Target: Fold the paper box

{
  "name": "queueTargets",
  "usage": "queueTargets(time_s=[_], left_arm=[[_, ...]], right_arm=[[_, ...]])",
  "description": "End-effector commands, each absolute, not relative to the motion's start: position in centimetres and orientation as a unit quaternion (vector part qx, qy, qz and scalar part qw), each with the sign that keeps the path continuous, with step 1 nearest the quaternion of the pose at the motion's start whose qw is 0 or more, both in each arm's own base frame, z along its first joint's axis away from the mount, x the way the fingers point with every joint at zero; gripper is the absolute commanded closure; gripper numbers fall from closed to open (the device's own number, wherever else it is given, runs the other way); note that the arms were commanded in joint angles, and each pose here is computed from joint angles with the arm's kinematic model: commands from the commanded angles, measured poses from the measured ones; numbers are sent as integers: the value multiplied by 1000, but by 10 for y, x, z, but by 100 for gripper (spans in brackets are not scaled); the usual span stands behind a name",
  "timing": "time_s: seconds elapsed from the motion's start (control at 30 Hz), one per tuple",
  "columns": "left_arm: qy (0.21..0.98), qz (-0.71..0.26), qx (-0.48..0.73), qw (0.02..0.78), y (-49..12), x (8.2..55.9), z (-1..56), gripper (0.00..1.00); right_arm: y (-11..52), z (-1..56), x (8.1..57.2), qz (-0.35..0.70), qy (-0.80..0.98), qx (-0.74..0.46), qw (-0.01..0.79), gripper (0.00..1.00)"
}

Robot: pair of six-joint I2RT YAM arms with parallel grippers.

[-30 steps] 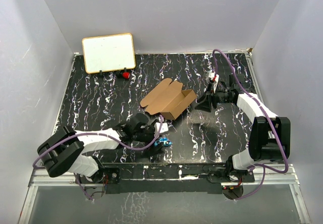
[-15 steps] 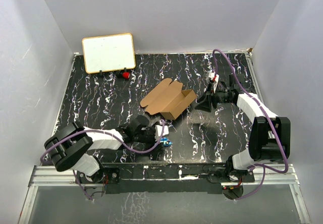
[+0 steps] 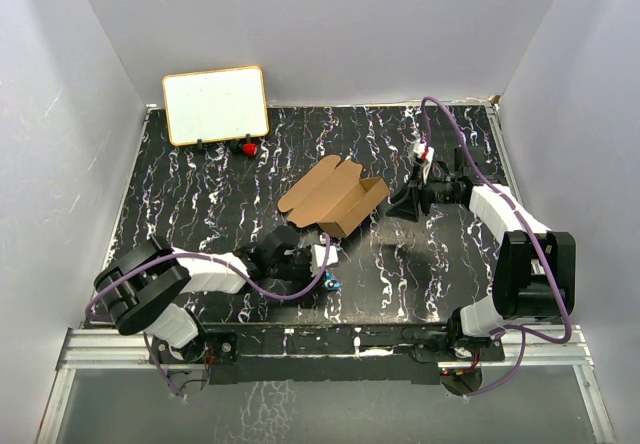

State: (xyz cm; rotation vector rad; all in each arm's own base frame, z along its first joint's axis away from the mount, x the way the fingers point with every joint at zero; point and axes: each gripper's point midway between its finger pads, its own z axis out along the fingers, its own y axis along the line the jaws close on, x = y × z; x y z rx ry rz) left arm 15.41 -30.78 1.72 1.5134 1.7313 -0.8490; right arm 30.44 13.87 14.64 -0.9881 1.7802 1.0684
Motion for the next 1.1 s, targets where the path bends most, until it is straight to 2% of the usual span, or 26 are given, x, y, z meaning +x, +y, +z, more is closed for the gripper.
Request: queueTargets(time_s=[0.0, 0.1, 0.17, 0.27, 0.43, 0.73, 0.93, 1.07], left_arm=[[664, -334, 578, 338, -307, 149, 30, 85], [662, -343, 561, 359, -309, 151, 48, 92], [658, -348, 552, 377, -308, 151, 60, 92], [657, -354, 529, 404, -307, 154, 82, 94], [665, -362, 483, 440, -305, 163, 109, 94], [722, -365, 359, 466, -296, 205, 157, 95], [728, -425, 251, 477, -279, 241, 192, 95], [730, -452, 236, 456, -291, 251, 203, 95]], right_arm=[[149, 163, 316, 404, 684, -420, 438, 49], [172, 166, 326, 384, 692, -431, 433, 53], [187, 172, 335, 363, 696, -442, 434, 59], [203, 177, 349, 348, 707, -444, 427, 72], [213, 164, 366, 320, 733, -441, 407, 81], [206, 139, 369, 279, 760, -450, 376, 85], [201, 130, 352, 274, 751, -474, 369, 86], [197, 122, 338, 274, 748, -483, 364, 86]])
